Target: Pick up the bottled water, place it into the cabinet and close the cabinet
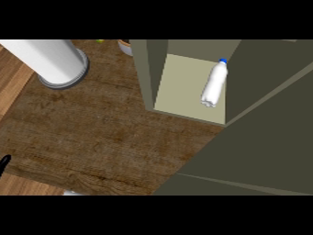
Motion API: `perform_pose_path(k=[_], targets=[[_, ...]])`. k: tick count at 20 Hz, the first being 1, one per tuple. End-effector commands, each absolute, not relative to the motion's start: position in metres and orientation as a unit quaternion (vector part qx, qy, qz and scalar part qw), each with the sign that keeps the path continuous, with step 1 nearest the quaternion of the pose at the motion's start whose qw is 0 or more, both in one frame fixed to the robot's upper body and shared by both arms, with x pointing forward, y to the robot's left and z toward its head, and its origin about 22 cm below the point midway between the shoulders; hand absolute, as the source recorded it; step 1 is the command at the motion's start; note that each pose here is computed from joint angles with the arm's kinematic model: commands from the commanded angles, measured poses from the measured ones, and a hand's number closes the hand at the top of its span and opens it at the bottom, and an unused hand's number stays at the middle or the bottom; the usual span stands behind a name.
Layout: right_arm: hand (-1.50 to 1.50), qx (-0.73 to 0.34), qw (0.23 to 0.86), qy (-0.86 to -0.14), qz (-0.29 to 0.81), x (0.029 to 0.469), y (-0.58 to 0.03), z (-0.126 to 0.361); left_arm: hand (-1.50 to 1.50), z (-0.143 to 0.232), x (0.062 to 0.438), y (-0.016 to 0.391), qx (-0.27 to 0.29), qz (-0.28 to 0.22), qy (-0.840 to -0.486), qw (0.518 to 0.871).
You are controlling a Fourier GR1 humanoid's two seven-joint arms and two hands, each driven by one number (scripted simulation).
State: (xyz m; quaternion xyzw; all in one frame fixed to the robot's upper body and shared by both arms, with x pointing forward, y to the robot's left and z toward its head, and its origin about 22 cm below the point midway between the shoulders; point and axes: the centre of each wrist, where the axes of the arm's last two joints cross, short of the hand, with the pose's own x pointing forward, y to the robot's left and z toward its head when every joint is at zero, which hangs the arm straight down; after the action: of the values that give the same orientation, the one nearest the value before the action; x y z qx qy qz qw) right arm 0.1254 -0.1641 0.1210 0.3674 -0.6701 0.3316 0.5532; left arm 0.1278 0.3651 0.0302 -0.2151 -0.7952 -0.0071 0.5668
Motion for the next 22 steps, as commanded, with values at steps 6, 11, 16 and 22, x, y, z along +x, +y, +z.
perform_pose_path(k=[6, 11, 16, 22], targets=[[1.5, 0.308, 0.613, -0.692, 0.223, 0.214, -0.148, 0.112, -1.5, 0.03, 0.126, 0.378, -0.214, 0.005, -0.792, 0.573], [1.5, 0.246, 0.639, -0.71, 0.164, 0.277, -0.137, 0.125, -1.5, 0.032, 0.123, 0.378, -0.226, 0.016, -0.785, 0.577], [1.5, 0.21, 0.659, -0.704, 0.16, 0.339, -0.111, 0.144, -1.5, 0.022, 0.12, 0.386, -0.215, 0.028, -0.788, 0.576], [1.5, 0.176, 0.666, -0.709, 0.152, 0.384, -0.105, 0.152, -1.5, 0.026, 0.117, 0.381, -0.225, 0.022, -0.789, 0.572]])
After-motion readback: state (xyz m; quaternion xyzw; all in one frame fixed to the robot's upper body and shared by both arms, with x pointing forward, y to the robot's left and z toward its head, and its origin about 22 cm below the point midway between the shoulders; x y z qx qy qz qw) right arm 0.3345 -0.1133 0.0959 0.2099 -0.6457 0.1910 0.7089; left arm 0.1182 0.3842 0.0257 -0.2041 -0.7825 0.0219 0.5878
